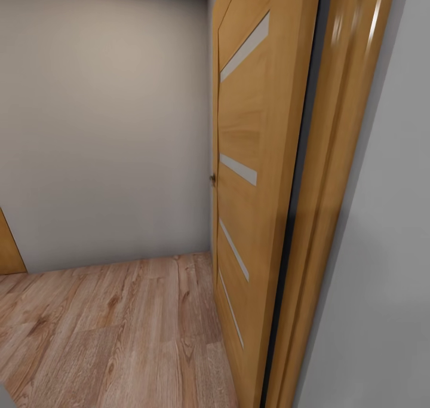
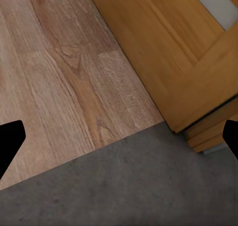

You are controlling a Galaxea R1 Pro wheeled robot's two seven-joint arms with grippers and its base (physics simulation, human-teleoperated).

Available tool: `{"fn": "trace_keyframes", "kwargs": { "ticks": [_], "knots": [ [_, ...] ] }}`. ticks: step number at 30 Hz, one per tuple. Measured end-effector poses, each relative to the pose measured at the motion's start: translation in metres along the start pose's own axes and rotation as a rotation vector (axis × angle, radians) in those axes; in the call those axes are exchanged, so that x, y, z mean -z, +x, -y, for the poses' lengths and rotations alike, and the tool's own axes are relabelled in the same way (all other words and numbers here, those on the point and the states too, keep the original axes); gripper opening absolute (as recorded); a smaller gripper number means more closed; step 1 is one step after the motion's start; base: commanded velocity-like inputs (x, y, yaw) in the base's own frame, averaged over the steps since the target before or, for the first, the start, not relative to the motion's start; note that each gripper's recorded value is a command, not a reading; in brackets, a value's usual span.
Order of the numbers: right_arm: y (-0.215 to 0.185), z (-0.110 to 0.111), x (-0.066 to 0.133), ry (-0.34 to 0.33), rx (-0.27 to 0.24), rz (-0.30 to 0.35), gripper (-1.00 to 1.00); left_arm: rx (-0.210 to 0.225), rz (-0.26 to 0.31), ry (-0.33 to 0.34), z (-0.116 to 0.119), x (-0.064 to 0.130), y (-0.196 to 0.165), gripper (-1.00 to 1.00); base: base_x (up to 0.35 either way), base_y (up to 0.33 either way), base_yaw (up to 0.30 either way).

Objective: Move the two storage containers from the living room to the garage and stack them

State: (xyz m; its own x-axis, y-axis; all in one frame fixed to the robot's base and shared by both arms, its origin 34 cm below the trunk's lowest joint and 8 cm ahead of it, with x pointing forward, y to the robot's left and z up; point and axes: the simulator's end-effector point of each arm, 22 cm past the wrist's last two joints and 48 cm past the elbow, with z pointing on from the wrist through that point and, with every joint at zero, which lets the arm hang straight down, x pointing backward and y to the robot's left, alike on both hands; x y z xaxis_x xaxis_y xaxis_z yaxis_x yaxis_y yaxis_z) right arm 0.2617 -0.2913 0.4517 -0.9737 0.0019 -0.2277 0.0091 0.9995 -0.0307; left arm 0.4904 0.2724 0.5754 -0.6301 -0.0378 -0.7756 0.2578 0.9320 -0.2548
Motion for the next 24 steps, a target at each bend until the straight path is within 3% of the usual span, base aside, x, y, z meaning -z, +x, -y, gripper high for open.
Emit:
{"fn": "trace_keyframes", "kwargs": {
  "ticks": [11,24],
  "knots": [
    [-0.0002,0.0000,0.0000,0.000,0.000,0.001,1.00,0.001,-0.001,0.001,0.0002,0.0000,0.0003,1.00,0.000,0.000,0.004],
    [-0.0002,0.0000,0.0000,0.000,0.000,0.001,1.00,0.001,-0.001,0.001,0.0003,0.0000,0.0003,1.00,0.000,0.000,0.113]
  ]
}}
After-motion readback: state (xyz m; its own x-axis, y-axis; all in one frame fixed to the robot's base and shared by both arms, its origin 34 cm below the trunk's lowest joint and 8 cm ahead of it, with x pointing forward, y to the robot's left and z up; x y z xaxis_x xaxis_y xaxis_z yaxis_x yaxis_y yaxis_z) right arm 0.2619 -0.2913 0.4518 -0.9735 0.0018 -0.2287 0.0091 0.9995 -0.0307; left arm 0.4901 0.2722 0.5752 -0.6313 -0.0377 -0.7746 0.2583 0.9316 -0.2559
